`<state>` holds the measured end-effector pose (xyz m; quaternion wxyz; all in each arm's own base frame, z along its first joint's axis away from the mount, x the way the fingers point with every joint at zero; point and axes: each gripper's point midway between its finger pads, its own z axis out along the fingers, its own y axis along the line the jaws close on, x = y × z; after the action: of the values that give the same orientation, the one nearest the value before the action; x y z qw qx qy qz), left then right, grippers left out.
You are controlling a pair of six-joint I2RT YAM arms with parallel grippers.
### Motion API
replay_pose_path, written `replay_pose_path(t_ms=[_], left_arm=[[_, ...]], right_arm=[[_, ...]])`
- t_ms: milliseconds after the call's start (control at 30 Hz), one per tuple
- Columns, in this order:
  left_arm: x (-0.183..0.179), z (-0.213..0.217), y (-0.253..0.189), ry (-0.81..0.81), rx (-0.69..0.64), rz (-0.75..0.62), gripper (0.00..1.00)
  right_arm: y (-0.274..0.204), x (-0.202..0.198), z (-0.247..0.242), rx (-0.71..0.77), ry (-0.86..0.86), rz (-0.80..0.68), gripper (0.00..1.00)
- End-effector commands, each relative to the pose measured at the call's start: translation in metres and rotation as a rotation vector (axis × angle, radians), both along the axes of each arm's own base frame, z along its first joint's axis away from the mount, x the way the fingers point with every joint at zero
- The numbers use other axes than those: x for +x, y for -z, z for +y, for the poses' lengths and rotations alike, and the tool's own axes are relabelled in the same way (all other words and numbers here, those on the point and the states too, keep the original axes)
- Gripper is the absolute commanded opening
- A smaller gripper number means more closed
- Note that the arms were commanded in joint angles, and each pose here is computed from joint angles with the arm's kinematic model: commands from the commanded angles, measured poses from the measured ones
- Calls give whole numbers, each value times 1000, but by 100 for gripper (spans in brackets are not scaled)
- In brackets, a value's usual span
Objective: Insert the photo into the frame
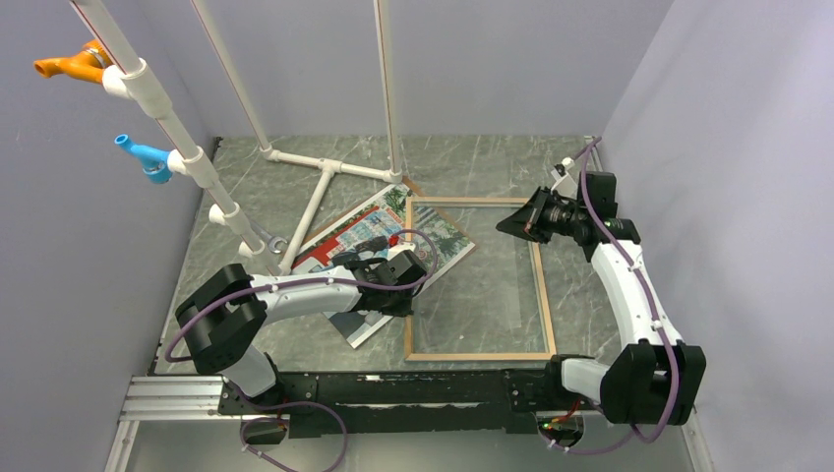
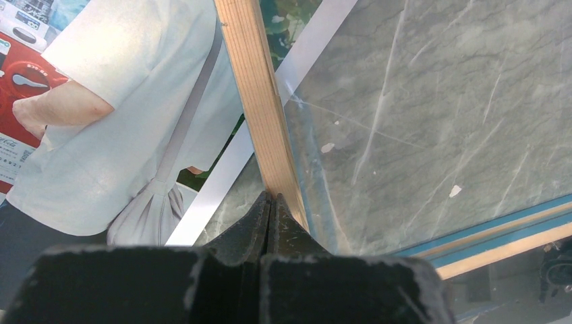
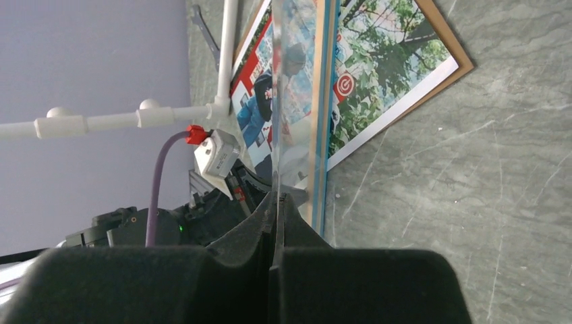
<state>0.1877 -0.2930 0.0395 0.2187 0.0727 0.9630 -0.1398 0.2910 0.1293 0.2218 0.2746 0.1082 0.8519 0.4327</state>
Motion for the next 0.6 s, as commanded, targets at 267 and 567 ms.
replay_pose_path(t_ms=[267,567], left_arm=[[-6,17,18,-31,83,29,0],[-8,19,20,-61,56,48,0]], right_arm=[[8,-17,-5,-98,-38,69,0],[16,-14,-15,-171,-27,76,0]])
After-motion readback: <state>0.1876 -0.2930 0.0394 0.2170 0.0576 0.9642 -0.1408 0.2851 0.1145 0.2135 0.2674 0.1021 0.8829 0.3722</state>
